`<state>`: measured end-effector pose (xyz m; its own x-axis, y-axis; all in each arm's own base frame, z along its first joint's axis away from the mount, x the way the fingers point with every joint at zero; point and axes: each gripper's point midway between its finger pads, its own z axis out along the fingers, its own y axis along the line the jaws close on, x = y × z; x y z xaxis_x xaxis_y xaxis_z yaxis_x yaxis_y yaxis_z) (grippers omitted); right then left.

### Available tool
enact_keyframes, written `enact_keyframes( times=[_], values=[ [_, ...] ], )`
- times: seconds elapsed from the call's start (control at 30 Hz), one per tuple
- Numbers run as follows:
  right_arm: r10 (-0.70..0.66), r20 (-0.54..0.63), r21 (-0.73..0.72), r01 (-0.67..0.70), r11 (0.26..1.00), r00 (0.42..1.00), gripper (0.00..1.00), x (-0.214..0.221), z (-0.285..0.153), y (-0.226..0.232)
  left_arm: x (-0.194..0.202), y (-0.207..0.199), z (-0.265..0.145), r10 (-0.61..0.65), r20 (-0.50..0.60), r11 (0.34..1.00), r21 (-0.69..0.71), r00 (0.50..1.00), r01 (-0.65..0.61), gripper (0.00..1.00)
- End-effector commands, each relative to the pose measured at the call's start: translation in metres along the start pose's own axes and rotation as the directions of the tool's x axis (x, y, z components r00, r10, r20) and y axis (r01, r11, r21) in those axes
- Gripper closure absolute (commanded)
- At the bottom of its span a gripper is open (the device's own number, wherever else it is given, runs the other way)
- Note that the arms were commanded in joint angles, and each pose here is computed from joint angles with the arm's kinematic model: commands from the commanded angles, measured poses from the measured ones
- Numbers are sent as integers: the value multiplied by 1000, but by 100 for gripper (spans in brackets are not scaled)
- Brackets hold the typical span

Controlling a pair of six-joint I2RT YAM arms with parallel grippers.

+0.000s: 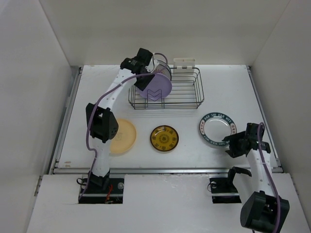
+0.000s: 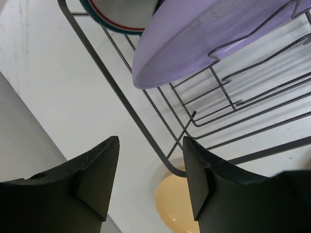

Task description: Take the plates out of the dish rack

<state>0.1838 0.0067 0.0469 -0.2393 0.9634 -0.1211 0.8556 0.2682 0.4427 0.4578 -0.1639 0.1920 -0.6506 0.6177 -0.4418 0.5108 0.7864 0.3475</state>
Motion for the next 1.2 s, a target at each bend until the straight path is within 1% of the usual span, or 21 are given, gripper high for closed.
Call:
enact_keyframes(
  times=[0.0, 0.03, 0.07, 0.13, 0.17, 0.2, 0.27, 0.3, 0.5, 0.57, 0.63, 0.67, 0.7, 0.83, 0.87, 0.9, 0.93, 0.97, 1.0, 1.03, 1.17],
  values=[
    [-98, 96, -86, 106, 991, 991, 38, -20, -32, 35, -31, 6, -22, 162, 123, 986, -54, 979, -156, 48],
    [-98, 118, -101, 110, 989, 988, 38, -25, -38, 42, -35, 6, -17, 173, 131, 984, -60, 976, -167, 48],
    [-111, 147, -122, 129, 984, 983, 38, -30, -45, 48, -44, 7, -18, 176, 159, 984, -63, 971, -168, 51],
    [-169, 190, -155, 200, 967, 967, 38, -34, -59, 62, -50, 4, -8, 186, 162, 982, -53, 969, -180, 52],
    [-177, 232, -188, 223, 957, 956, 38, -42, -72, 76, -59, 4, -10, 192, 188, 981, -50, 963, -186, 56],
    [-208, 247, -200, 260, 945, 947, 38, -43, -78, 82, -59, 2, -6, 203, 184, 979, -37, 962, -200, 57],
    [-224, 292, -214, 292, 932, 930, 38, -51, -92, 95, -59, -6, 6, 206, 183, 978, -10, 961, -208, 57],
    [-233, 295, -212, 301, 930, 927, 38, -53, -93, 99, -59, -6, 6, 206, 183, 978, -9, 961, -208, 57],
    [-272, 326, -206, 349, 914, 906, 38, -59, -106, 113, -65, -9, 23, 185, 193, 982, -16, 964, -186, 65],
    [-272, 326, -206, 349, 914, 906, 38, -59, -106, 113, -67, -10, 27, 183, 202, 983, -20, 962, -183, 69],
    [-272, 325, -193, 345, 918, 906, 38, -59, -105, 110, -67, -9, 30, 182, 202, 983, -30, 962, -180, 69],
    [-272, 325, -193, 345, 919, 906, 38, -59, -105, 110, -70, -6, 30, 179, 207, 984, -49, 962, -173, 71],
    [-270, 333, -201, 347, 916, 904, 38, -59, -108, 110, -70, -4, 31, 178, 204, 984, -64, 963, -169, 71],
    [-278, 335, -198, 356, 913, 900, 38, -57, -111, 106, -72, 0, 31, 176, 207, 983, -82, 962, -162, 58],
    [-276, 340, -204, 357, 911, 899, 38, -57, -113, 106, -72, -3, 31, 176, 214, 984, -69, 961, -165, 58],
    [-276, 341, -204, 357, 911, 899, 38, -56, -115, 105, -72, -3, 31, 176, 214, 984, -69, 961, -165, 62],
    [-274, 346, -198, 356, 913, 897, 38, -58, -115, 104, -72, -6, 36, 178, 212, 984, -55, 961, -170, 71],
    [-274, 347, -198, 356, 913, 897, 38, -57, -114, 102, -69, -7, 36, 180, 203, 984, -50, 963, -173, 83],
    [-274, 347, -198, 356, 913, 897, 38, -57, -114, 102, -68, -5, 36, 160, 197, 987, -59, 967, -152, 100],
    [-272, 353, -205, 357, 911, 895, 38, -57, -116, 102, -68, -5, 36, 160, 197, 987, -60, 967, -151, 100],
    [-279, 331, -227, 363, 904, 901, 38, -51, -117, 104, -76, 11, 4, 136, 240, 988, -107, 961, -113, 100]
  ],
)
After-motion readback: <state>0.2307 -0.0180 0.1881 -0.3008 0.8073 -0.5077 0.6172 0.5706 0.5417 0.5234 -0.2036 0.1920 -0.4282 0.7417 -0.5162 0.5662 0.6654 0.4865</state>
